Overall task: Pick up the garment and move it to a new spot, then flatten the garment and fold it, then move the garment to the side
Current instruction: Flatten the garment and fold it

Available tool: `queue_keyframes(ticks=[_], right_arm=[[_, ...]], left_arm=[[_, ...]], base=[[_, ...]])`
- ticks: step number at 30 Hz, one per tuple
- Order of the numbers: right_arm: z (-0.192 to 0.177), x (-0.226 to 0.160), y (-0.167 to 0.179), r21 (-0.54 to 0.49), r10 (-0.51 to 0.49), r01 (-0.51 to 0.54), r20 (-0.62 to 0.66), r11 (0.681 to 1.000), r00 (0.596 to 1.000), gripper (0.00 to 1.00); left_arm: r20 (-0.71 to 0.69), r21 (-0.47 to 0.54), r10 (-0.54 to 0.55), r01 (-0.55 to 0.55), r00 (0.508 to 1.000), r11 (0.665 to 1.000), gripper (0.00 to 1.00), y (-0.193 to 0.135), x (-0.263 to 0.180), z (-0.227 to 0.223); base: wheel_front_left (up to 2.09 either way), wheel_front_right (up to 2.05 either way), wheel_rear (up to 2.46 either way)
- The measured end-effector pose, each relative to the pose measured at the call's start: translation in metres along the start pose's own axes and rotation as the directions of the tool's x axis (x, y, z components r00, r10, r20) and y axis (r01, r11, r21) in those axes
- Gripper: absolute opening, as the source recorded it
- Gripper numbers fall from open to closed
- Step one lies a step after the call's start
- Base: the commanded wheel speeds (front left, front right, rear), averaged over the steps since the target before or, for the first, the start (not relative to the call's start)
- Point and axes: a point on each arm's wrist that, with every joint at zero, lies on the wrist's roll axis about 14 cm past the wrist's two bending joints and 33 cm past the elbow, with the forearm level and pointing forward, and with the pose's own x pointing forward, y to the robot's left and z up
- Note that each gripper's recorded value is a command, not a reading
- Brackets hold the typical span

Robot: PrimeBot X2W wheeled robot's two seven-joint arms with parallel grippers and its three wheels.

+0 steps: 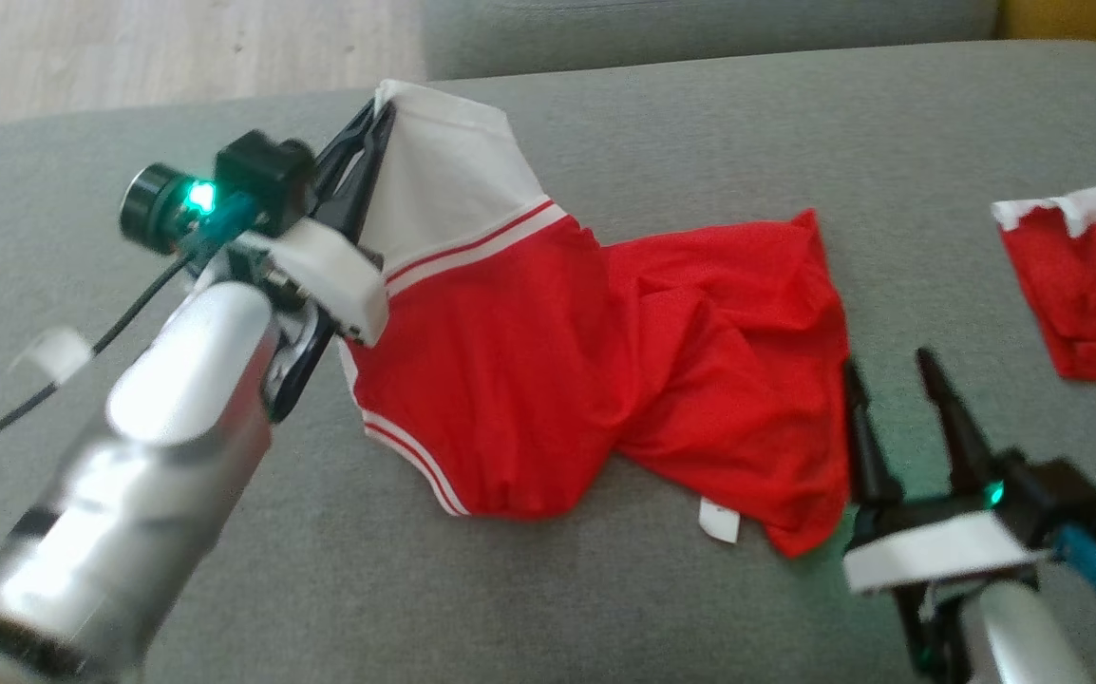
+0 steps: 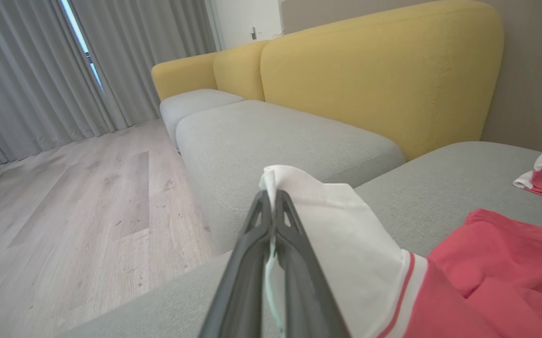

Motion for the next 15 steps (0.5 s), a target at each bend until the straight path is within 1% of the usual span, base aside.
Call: queue_keyframes(ticks=[2,5,8,12,15], right_arm=[[-0.003,0.011,-0.008,-0.011,-0.010,0.010,-0.014,1.000,1.000,1.00],[-0.014,0.031,-0.022,-0.057,-0.012,0.006,-0.097,0.998,0.995,1.00],[-0.012,0.060,-0.037,-0.106,-0.018,0.001,-0.154,0.994,0.988,1.00],[-0.009,0.101,-0.040,-0.098,-0.007,-0.015,-0.224,0.995,0.974,1.00],[-0.024,0.120,-0.035,-0.076,0.007,-0.033,-0.314,0.997,0.949,1.00]], left_arm=[[0.002,-0.016,0.022,-0.022,1.000,1.000,0.00,0.006,-0.011,-0.002],[-0.006,-0.031,0.056,-0.056,0.998,0.998,0.00,0.014,-0.032,-0.007],[-0.019,-0.043,0.102,-0.103,0.995,0.994,0.00,0.023,-0.055,-0.010],[-0.036,-0.052,0.148,-0.150,0.988,0.987,0.00,0.032,-0.078,-0.011],[-0.039,-0.058,0.179,-0.181,0.983,0.982,0.00,0.037,-0.089,-0.009]], base=[[0.00,0.00,0.00],[0.00,0.00,0.00],[0.00,0.00,0.00],[0.00,0.00,0.00],[0.00,0.00,0.00]])
